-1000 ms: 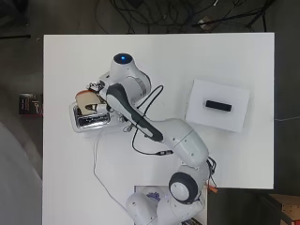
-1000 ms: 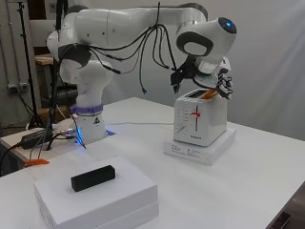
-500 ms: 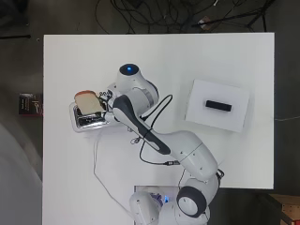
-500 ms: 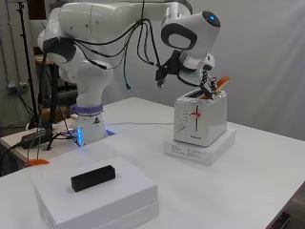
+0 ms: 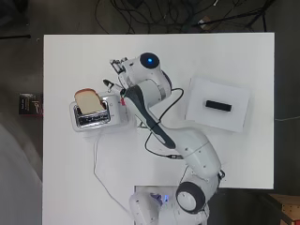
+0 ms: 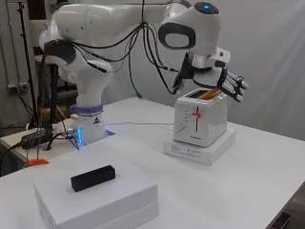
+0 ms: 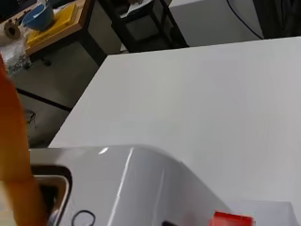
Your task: Teleoperate dual arm-hand system to toast a bread
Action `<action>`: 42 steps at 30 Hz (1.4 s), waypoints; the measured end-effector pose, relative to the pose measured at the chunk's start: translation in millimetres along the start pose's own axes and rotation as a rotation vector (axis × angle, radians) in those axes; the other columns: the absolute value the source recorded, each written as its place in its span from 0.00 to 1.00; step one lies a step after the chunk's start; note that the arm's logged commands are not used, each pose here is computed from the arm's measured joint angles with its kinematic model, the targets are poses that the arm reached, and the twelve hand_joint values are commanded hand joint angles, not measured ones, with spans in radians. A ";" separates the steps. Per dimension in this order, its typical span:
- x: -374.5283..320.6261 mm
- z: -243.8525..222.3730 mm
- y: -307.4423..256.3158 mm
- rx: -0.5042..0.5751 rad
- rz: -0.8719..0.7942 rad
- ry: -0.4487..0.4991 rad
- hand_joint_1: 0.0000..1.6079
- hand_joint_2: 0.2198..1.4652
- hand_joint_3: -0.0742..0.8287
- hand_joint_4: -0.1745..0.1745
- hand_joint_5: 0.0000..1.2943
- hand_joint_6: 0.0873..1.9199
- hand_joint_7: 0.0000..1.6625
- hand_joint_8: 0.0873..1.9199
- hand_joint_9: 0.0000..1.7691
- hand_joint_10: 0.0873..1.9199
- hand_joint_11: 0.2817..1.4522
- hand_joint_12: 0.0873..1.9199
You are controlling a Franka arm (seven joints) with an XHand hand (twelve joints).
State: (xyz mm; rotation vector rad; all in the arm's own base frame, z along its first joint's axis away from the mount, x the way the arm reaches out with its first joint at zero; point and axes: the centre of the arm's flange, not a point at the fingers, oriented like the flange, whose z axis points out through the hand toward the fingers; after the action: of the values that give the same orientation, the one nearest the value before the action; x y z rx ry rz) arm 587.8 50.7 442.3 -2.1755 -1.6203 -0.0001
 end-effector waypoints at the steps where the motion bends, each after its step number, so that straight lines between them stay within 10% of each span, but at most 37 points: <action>1: 14.5 4.9 2.5 0.026 -0.016 -0.014 0.00 0.71 0.08 0.59 0.30 0.00 0.32 0.00 0.37 0.00 0.17 0.00; 9: 66.9 61.5 10.4 0.191 -0.096 -0.125 0.00 0.57 0.07 0.67 0.31 0.00 0.30 0.00 0.34 0.00 0.17 0.00; 28: 18.2 77.0 -85.1 0.291 -0.480 -0.195 0.00 0.69 0.09 0.78 0.46 0.00 0.36 0.00 0.37 0.00 0.17 0.00; 35: -28.8 69.5 -93.2 0.212 -0.409 -0.135 0.00 0.72 0.10 0.66 0.43 0.00 0.35 0.00 0.37 0.00 0.17 0.00; 42: 2.6 57.6 -81.0 0.091 -0.261 -0.178 0.00 0.58 0.06 0.16 0.24 0.00 0.30 0.00 0.31 0.00 0.13 0.00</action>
State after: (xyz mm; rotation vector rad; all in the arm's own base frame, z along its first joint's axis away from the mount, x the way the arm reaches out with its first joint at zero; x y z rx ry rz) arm 500.2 90.7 417.6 -1.9284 -1.9527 0.1911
